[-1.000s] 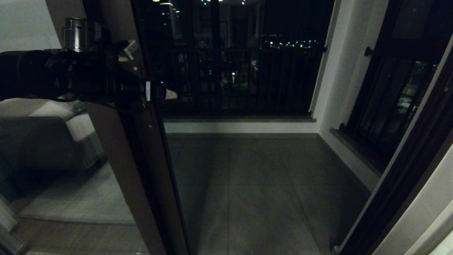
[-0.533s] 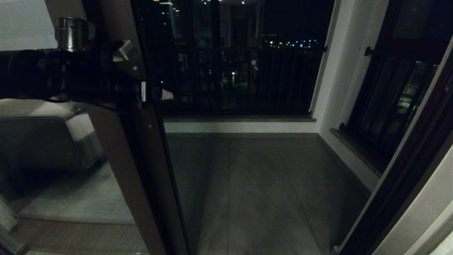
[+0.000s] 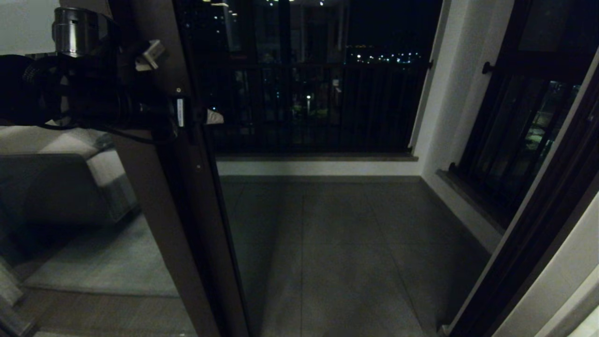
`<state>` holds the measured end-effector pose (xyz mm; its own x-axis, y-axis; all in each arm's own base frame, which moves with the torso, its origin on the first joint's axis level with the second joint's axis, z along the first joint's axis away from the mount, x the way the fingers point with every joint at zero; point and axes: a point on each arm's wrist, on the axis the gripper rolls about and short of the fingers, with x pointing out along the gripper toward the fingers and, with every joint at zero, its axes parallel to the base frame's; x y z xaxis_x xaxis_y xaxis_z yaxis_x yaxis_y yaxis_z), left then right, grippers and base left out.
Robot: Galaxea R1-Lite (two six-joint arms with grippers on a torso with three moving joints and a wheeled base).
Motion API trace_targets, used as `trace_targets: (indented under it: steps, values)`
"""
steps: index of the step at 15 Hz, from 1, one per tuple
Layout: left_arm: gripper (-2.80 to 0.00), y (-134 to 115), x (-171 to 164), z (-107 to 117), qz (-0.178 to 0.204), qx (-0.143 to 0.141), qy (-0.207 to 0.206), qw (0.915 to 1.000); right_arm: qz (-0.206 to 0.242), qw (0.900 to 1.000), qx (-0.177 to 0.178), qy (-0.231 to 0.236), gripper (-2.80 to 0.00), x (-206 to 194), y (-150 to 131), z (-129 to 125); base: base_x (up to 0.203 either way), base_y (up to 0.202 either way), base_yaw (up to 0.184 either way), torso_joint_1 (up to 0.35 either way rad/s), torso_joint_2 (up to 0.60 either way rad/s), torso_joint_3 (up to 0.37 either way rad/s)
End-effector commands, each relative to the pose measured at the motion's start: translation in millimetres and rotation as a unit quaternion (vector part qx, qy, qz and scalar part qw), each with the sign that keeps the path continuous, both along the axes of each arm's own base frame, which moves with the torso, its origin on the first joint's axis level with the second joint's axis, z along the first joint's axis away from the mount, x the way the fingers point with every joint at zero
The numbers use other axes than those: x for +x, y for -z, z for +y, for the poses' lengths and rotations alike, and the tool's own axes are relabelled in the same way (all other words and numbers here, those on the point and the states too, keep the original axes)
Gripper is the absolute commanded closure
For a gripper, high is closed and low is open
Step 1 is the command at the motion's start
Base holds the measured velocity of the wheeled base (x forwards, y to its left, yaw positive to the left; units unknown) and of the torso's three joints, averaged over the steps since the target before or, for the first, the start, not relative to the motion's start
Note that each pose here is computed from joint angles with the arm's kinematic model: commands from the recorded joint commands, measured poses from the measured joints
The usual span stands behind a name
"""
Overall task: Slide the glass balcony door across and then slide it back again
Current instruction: Close the slid door
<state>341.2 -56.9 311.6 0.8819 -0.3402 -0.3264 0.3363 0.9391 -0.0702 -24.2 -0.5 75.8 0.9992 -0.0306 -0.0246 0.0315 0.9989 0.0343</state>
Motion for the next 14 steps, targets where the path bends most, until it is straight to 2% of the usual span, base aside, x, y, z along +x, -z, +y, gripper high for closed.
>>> trace_targets:
  steps: [1, 11, 14]
  values:
    - [-2.80, 3.4, 4.6, -0.8, 0.003, 0.000, 0.002, 1.0000, 0.001, 1.000, 0.000, 0.000, 0.00, 0.1, 0.0, 0.0, 0.000, 0.000, 0.000, 0.000, 0.00, 0.000]
    - [-2.80, 24.2, 24.8, -3.9, 0.029, 0.005, 0.004, 0.9996, 0.001, 1.000, 0.000, 0.000, 0.00, 0.1, 0.0, 0.0, 0.000, 0.000, 0.000, 0.000, 0.00, 0.000]
    - [-2.80, 25.6, 35.4, -6.0, 0.025, 0.005, 0.001, 0.9997, 0.001, 1.000, 0.000, 0.000, 0.00, 0.1, 0.0, 0.0, 0.000, 0.000, 0.000, 0.000, 0.00, 0.000]
